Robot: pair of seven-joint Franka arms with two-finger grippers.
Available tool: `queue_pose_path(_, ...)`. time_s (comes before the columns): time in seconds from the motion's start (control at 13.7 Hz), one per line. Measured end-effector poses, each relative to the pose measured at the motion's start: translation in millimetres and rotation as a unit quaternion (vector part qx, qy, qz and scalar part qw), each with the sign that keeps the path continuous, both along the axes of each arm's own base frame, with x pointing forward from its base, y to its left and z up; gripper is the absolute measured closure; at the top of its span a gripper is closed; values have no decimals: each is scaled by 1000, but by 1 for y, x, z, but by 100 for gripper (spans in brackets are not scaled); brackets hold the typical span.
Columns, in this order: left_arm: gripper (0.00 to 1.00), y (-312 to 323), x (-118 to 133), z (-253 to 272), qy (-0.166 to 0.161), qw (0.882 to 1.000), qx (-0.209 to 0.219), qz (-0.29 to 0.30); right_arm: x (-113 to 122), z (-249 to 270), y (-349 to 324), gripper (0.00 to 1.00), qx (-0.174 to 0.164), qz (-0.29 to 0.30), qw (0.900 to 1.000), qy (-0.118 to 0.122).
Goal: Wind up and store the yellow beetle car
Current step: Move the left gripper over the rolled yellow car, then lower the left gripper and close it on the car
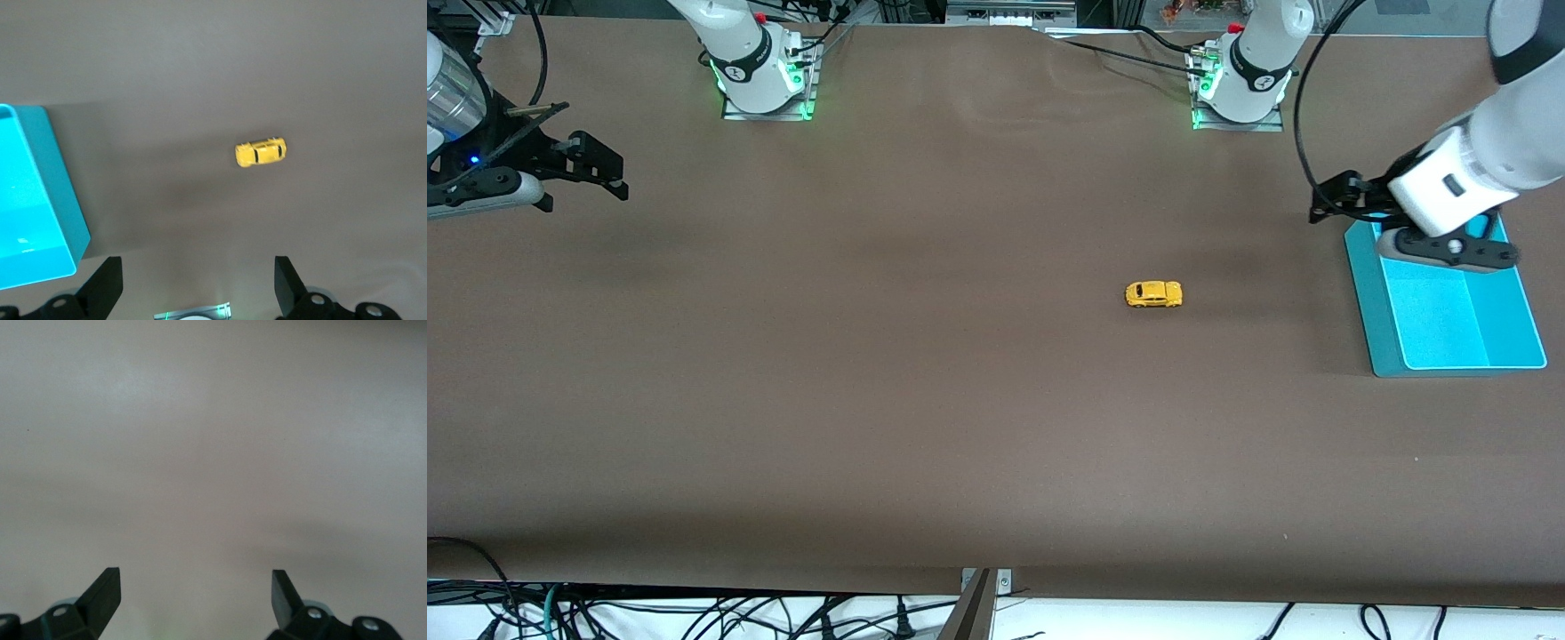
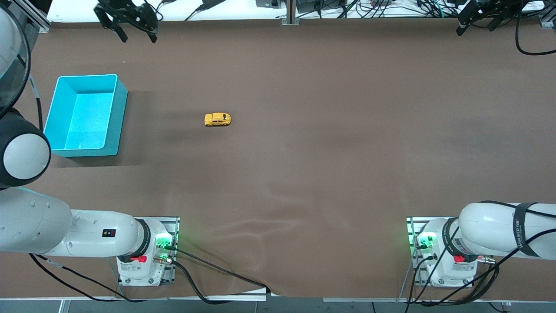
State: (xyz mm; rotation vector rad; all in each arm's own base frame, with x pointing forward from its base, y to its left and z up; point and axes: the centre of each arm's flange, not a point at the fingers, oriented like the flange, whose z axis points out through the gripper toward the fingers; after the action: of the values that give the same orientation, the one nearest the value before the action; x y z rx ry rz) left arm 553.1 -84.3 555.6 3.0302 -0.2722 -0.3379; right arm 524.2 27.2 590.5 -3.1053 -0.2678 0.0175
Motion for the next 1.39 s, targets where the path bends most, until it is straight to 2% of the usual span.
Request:
queue_pose_path(0.29, 0, -59, -22, -54, 51, 991, -14, -125, 0, 0, 0, 0, 0, 0, 1000, 0)
queue_pose_path(0.73, 0, -95, -24, -153, 26, 960, -57, -274, 0, -2, 0, 0, 0, 0, 1000, 3)
queue_pose_path(1.03, 0, -98, -7, -220, 6, 929, -93, -359, 0, -2, 0, 0, 0, 0, 1000, 4)
queue_pose_path(1.25, 0, -111, -18, -257, -11, 915, -82, -396, 0, -2, 0, 0, 0, 0, 1000, 5)
queue_pose_path(1.39, 0, -128, -34, -279, -38, 901, -69, -427, 0, -3, 0, 0, 0, 2, 1000, 5)
